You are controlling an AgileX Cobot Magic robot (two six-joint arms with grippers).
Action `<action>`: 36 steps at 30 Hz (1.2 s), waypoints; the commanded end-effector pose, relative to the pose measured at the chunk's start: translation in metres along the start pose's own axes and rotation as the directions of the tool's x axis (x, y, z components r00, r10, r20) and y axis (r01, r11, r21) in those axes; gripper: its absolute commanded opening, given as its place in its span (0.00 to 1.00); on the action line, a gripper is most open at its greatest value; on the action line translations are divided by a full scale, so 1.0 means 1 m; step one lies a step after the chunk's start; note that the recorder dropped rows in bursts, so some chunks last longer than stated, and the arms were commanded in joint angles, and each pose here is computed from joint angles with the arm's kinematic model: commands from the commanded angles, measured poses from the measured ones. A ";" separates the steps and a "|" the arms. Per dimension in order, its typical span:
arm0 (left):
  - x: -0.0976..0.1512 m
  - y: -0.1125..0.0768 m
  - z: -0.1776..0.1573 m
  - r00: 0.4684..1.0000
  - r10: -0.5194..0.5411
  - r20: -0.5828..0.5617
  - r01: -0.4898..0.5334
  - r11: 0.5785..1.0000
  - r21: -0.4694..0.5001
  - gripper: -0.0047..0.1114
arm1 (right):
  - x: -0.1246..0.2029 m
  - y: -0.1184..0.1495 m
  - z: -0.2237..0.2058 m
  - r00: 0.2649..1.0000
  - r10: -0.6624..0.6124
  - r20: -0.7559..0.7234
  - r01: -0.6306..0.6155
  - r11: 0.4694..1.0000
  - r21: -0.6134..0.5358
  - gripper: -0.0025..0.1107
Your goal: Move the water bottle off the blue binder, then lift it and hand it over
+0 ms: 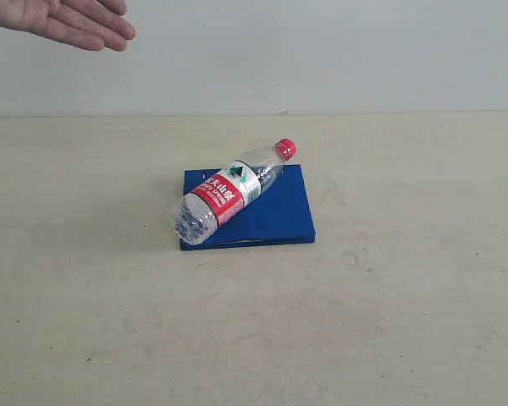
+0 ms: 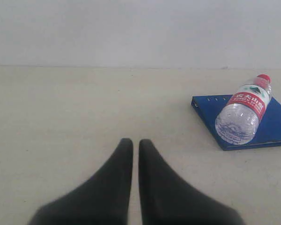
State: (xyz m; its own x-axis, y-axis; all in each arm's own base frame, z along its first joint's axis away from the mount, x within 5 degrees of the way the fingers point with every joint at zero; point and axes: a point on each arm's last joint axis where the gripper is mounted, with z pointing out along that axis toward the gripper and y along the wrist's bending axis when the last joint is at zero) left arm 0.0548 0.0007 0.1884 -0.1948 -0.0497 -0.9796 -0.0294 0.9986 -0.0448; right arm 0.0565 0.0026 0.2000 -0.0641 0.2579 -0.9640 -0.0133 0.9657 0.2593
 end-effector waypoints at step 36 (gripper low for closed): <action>0.000 0.000 0.000 1.000 -0.003 0.007 0.003 1.000 0.004 0.08 | -0.053 0.079 0.345 0.547 0.247 -0.800 -0.652 0.725 -0.222 0.55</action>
State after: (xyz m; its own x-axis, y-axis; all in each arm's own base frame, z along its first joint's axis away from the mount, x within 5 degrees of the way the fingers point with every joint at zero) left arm 0.0548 0.0007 0.1884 -0.1948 -0.0497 -0.9796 -0.0294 0.9986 -0.0448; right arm 0.3793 0.0662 0.2640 -0.7903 0.3465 -0.5054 -0.2240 0.6043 0.7646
